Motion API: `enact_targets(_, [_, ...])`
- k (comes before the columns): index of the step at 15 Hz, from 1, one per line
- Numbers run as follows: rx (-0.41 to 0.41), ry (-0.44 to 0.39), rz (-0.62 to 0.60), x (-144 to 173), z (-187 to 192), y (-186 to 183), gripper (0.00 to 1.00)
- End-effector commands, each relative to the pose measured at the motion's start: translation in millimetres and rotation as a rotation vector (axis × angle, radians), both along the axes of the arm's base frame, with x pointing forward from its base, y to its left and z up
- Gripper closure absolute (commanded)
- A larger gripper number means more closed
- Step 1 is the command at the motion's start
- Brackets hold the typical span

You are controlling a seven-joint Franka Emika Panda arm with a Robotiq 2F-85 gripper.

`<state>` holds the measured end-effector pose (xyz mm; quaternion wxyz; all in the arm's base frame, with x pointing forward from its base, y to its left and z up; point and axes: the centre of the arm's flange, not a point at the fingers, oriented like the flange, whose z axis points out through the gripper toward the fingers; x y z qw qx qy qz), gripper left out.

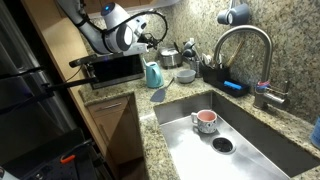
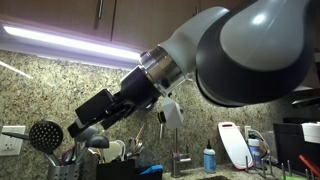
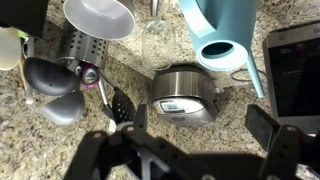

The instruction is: Take the spatula out of the utensil holder and place it on the counter

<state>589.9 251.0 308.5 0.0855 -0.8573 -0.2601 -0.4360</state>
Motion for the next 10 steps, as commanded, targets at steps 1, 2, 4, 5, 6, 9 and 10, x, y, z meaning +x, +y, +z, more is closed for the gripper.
enact_targets(1, [0.0, 0.003, 0.001, 0.1, -2.4, 0.7, 0.0])
enact_targets(2, [0.0, 0.004, 0.0, 0.6, -3.1, 0.6, 0.0])
enact_targets(4, [0.001, 0.002, -0.001, 1.6, -2.1, -0.2, 0.0])
enact_targets(5, [0.001, 0.001, -0.002, 1.9, -1.7, -0.2, 0.0])
enact_targets(6, [0.002, 0.0, -0.002, 2.1, -1.4, -0.1, 0.0])
enact_targets(9, [0.002, -0.001, -0.002, 2.3, -1.1, -0.1, 0.0])
enact_targets(10, [0.002, -0.001, -0.002, 2.3, -1.1, -0.1, 0.0])
